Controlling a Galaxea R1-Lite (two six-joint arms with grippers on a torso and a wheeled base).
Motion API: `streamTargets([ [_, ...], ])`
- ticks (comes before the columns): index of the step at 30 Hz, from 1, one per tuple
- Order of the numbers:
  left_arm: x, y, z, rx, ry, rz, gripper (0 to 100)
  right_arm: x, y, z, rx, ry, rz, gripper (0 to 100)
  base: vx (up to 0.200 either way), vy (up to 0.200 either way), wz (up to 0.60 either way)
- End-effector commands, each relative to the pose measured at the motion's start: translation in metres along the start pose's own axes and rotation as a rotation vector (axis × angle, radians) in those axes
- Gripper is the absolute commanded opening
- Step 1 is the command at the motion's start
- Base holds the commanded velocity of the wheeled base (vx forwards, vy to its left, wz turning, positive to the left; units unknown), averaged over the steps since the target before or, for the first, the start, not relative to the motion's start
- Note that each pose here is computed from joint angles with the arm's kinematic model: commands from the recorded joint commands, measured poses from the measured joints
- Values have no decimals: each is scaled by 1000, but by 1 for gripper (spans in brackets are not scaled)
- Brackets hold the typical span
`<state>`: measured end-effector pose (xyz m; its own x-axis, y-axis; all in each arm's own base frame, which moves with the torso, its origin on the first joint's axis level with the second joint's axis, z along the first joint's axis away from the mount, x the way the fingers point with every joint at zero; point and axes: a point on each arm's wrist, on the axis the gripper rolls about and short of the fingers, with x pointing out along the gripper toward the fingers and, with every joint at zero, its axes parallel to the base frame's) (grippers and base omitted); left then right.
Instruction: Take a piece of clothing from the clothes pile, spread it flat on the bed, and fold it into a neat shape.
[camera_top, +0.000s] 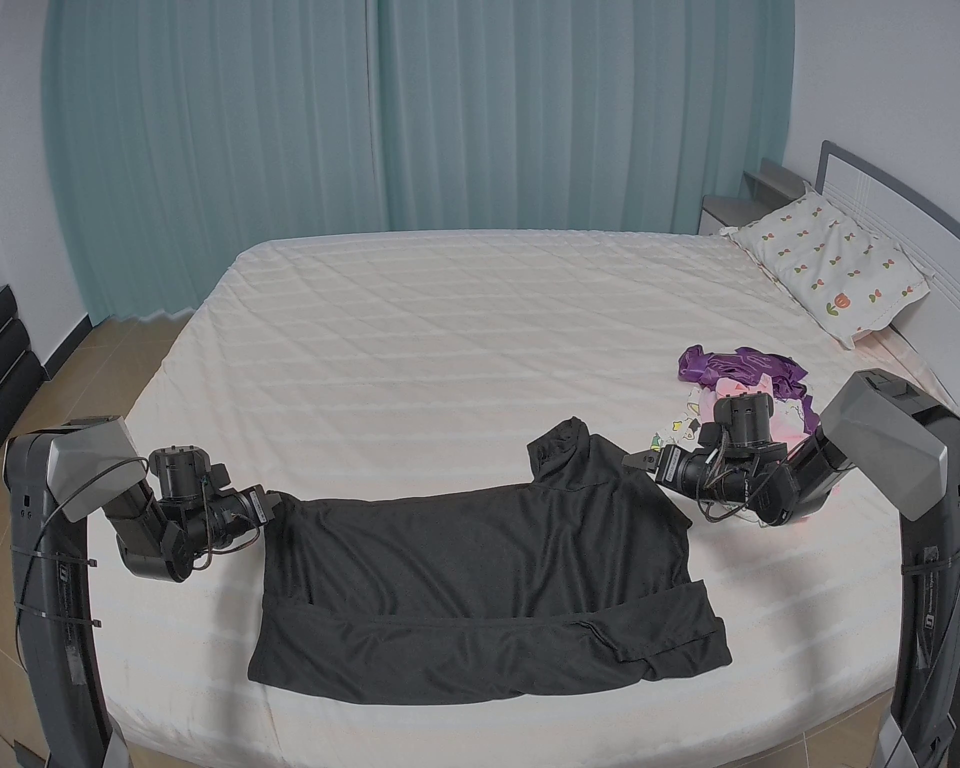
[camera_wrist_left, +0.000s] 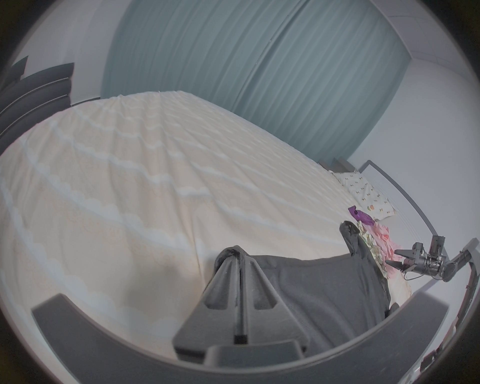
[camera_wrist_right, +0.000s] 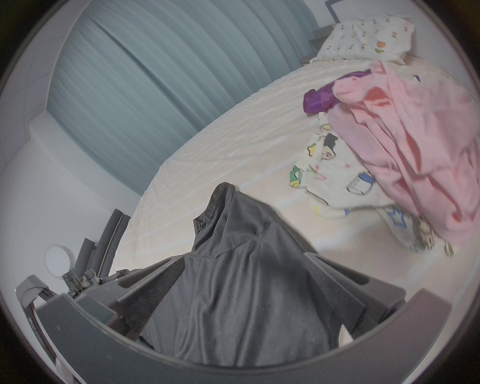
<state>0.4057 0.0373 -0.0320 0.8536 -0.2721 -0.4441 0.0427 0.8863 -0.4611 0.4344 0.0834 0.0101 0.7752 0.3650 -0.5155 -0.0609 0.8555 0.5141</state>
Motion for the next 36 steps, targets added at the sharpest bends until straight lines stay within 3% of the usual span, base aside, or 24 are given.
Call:
streamTargets([
  [1, -3, 0, 3, -25, -42, 18, 0, 29, -7, -1, -52, 12, -20, 100, 0, 0, 0],
  [8, -8, 8, -1, -48, -31, 41, 0, 57, -15, -9, -89, -15, -65, 100, 0, 0, 0],
  [13, -11, 11, -4, -59, -22, 50, 0, 69, -13, -3, -96, -41, -44, 100, 0, 0, 0],
  [26, -12, 13, -7, -71, -12, 55, 0, 101, -16, 3, -57, -50, -44, 100, 0, 0, 0],
  [27, -11, 13, -7, -72, -11, 56, 0, 101, -16, 2, -51, -46, -45, 0, 0, 0, 0],
  [36, -11, 14, -7, -73, -15, 56, 0, 98, -10, 6, 0, -58, -43, 0, 0, 0, 0],
])
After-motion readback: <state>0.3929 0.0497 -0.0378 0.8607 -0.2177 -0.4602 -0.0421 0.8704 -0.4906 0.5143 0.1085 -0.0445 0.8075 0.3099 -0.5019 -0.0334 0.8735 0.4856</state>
